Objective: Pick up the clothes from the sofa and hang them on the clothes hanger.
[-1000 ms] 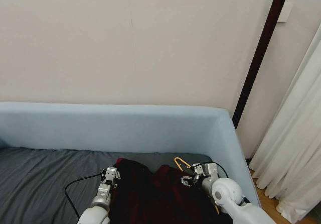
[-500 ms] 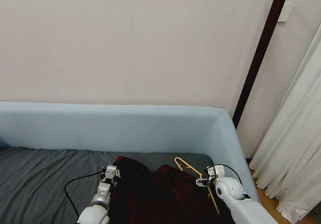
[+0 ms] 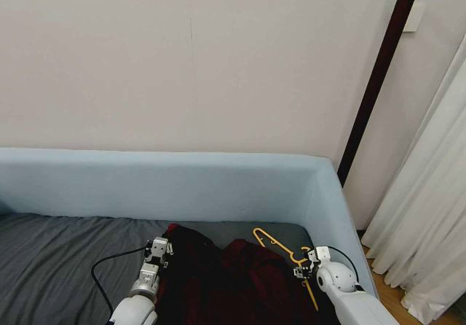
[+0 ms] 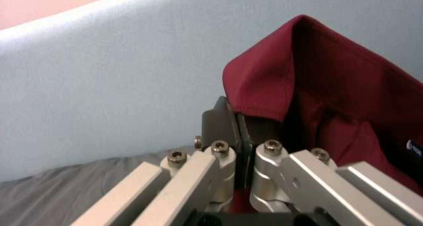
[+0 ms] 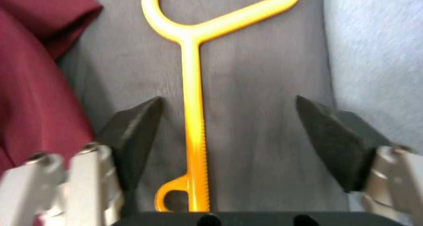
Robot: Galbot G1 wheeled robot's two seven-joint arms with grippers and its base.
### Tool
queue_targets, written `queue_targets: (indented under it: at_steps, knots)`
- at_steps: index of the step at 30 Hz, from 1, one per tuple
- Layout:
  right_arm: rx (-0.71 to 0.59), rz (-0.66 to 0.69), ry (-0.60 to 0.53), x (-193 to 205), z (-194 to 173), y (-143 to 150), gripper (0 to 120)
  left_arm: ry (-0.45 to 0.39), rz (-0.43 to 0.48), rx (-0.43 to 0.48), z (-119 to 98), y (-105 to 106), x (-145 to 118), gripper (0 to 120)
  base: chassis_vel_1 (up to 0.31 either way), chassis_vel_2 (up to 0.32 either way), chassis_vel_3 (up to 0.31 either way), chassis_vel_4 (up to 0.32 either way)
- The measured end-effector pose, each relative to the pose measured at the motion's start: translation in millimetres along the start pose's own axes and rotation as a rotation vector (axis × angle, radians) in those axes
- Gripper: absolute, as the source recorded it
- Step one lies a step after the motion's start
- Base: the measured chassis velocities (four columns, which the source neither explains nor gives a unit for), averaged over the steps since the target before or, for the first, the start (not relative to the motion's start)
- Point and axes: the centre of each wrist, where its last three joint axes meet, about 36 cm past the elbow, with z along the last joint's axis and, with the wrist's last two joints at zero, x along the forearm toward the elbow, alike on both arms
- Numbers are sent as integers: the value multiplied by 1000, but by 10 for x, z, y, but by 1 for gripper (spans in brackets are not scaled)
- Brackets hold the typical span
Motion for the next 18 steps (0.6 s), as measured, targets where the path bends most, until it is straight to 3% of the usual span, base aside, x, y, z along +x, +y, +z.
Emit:
queue_targets:
  at_steps: [18]
  knots:
    - [72,9,-16,-105,157,19,10,-5,-2,-1,-12,3,-54,0,0,0,0,0]
